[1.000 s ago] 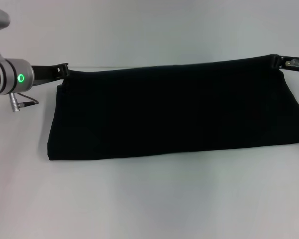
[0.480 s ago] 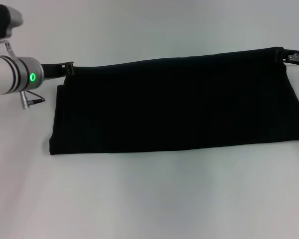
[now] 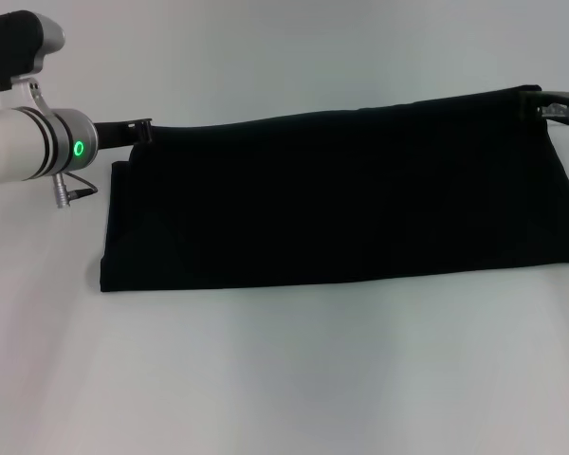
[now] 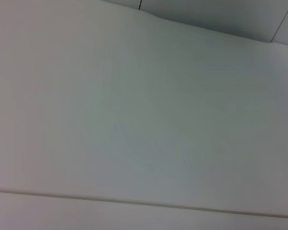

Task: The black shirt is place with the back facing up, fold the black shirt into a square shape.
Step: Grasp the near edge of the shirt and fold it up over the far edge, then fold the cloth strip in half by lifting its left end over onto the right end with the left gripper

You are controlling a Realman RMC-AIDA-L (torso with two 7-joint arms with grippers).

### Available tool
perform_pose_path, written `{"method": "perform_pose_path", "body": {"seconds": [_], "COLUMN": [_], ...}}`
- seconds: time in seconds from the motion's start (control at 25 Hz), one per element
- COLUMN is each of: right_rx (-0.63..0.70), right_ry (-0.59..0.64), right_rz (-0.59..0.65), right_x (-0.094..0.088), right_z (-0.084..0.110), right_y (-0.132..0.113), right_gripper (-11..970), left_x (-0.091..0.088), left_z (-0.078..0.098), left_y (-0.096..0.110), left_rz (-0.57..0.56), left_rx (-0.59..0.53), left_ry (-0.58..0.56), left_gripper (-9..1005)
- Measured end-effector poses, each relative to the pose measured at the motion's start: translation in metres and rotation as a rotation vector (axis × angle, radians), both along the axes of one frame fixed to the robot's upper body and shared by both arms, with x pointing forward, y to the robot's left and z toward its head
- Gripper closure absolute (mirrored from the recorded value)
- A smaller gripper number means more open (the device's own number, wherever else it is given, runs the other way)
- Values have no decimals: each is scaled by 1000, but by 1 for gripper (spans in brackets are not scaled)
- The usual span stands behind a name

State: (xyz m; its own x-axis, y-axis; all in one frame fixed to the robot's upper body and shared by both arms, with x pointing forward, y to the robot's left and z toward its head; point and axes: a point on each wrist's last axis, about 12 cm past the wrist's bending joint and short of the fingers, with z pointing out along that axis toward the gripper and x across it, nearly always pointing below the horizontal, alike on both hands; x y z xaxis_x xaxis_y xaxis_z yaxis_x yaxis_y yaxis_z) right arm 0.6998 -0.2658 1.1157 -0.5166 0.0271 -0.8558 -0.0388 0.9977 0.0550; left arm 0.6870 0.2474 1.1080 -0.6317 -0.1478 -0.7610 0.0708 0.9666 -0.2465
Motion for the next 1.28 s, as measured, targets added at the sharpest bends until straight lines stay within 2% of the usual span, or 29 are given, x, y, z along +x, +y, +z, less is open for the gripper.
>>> {"method": "perform_pose_path", "body": {"seconds": [0.12,0.24,0.28,0.4,0.52,0.68,0.8,0.96,1.12,1.28], "right_rx": [13,45,66,164,260,400,513,626,698,715], "right_ry": [25,71,85,96,40,-73,-161,-284,-362,-391], "right_rz": [33,81,96,126,148,216,298,370,410,426], "right_x": [1,3,4,3,-7,-37,-68,-117,-152,-168], "right_z": [2,10,15,37,58,65,49,7,-22,-33], "right_y": [2,0,-2,-13,-30,-50,-60,-68,-68,-64], "right_gripper": [907,907,874,774,696,606,538,413,252,134], "left_x": [0,-1,-1,-6,-18,-47,-75,-112,-140,-158], "left_z": [1,3,7,19,31,25,13,-8,-28,-42], "left_y": [-2,-3,-3,6,23,43,57,75,86,92], "left_rz": [-5,-6,-14,-15,-11,-67,-135,-165,-87,18], "left_rx": [-8,-63,-103,-230,-358,-529,-678,-858,-957,-1034], "left_ry": [2,32,56,129,143,146,115,98,208,319], "left_gripper": [967,944,936,830,724,563,479,390,301,199]}}
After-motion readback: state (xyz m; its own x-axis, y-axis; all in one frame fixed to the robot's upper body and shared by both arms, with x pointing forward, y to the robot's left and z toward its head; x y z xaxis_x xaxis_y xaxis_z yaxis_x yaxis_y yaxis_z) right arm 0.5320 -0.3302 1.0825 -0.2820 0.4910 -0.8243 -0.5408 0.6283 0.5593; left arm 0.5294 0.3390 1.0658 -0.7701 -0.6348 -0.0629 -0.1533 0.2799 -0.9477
